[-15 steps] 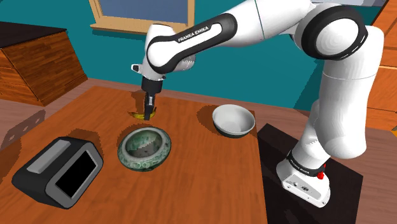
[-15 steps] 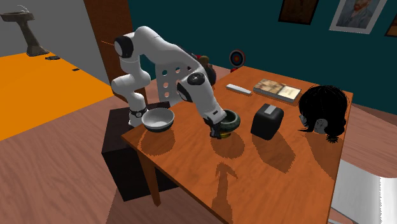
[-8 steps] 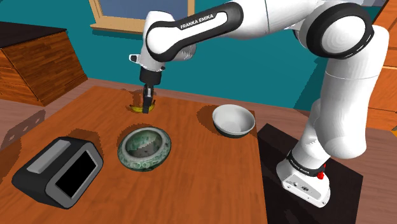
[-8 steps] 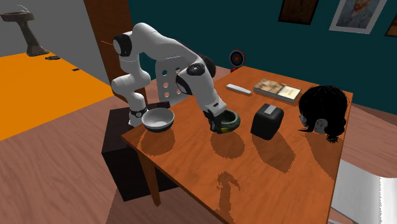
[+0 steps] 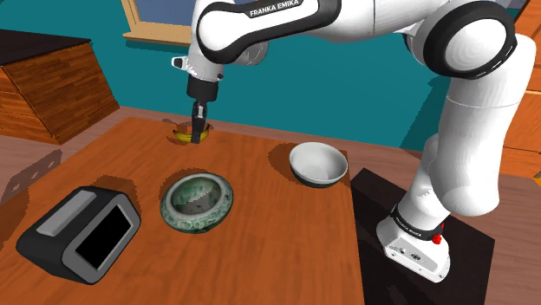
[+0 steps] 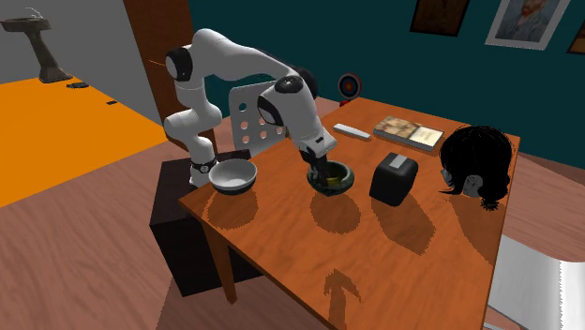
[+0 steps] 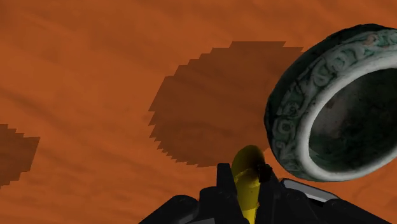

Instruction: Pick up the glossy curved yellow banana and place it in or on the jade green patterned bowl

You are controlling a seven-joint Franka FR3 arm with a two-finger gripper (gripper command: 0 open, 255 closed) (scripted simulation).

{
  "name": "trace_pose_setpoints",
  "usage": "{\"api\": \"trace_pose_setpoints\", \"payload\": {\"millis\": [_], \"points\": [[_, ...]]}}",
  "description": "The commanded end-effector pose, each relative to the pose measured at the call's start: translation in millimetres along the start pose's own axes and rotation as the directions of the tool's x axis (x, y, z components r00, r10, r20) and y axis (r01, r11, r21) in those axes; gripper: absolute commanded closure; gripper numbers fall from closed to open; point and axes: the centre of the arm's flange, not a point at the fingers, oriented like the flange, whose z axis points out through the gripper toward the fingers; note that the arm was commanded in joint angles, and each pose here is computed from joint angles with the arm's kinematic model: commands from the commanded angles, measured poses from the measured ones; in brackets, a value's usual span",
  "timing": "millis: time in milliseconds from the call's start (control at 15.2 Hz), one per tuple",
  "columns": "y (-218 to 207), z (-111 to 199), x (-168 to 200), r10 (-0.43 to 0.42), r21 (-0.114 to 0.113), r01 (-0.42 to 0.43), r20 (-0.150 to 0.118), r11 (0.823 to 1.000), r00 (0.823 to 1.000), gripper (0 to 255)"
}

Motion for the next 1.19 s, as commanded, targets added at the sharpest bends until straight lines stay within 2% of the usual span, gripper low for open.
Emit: {"api": "trace_pose_setpoints", "payload": {"millis": [0, 132, 858, 1122], "points": [[-1, -10, 3, 0.0, 0.0, 0.0, 0.0, 1.0, 1.0, 255], [-3, -16, 5, 0.0, 0.0, 0.0, 0.0, 1.0, 1.0, 255], [-149, 23, 1, 0.0, 0.0, 0.0, 0.0, 1.0, 1.0, 255], [-144, 43, -5, 0.0, 0.0, 0.0, 0.0, 1.0, 1.0, 255]]}}
